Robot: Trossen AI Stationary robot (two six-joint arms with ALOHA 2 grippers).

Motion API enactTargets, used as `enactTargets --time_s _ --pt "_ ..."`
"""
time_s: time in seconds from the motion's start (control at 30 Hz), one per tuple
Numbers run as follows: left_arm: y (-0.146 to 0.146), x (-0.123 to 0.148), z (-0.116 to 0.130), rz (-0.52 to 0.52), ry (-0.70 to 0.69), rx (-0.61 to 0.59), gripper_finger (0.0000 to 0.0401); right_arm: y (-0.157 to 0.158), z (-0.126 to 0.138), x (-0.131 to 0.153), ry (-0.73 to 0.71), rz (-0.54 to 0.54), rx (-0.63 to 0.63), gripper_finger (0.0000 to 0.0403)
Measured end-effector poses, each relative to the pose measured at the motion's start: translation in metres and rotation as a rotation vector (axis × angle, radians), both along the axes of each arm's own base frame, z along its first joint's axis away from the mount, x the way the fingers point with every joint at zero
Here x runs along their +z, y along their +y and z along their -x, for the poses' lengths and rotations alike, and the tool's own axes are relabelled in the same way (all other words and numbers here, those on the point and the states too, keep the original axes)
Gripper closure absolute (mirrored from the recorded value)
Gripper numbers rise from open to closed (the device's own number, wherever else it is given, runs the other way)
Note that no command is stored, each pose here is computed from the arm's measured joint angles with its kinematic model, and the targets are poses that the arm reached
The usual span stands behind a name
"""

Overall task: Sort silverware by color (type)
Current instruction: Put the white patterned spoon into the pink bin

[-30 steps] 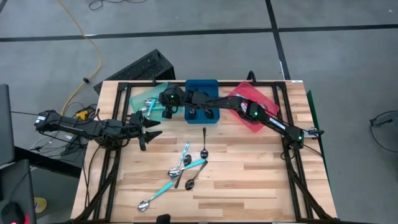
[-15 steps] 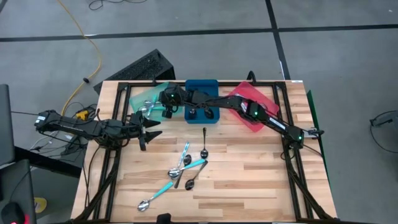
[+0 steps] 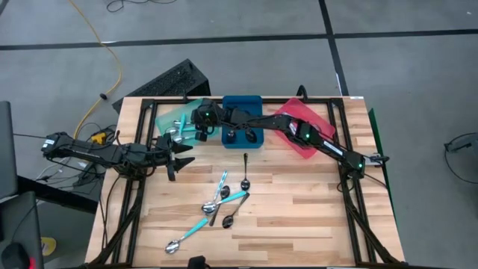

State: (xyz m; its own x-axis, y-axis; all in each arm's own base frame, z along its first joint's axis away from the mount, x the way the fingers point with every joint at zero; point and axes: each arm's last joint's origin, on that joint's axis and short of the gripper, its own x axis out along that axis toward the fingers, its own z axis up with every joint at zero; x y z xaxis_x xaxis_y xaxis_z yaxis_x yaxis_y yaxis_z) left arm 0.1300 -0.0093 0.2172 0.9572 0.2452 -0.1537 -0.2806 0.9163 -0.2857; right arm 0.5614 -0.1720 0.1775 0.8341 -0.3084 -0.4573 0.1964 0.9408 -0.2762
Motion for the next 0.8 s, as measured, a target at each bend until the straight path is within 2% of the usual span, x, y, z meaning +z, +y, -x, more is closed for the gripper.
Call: enactTargets --time_s 0.33,0.8 --pt "0.0 0.0 0.0 0.0 0.0 0.0 0.0173 0.0 0.001 0.009 -0.011 0.003 -0.001 0.0248" --pt "0.0 0.0 0.0 0.002 0.0 0.0 0.0173 0.005 0.007 0.039 0.005 0.048 0.005 0.0248"
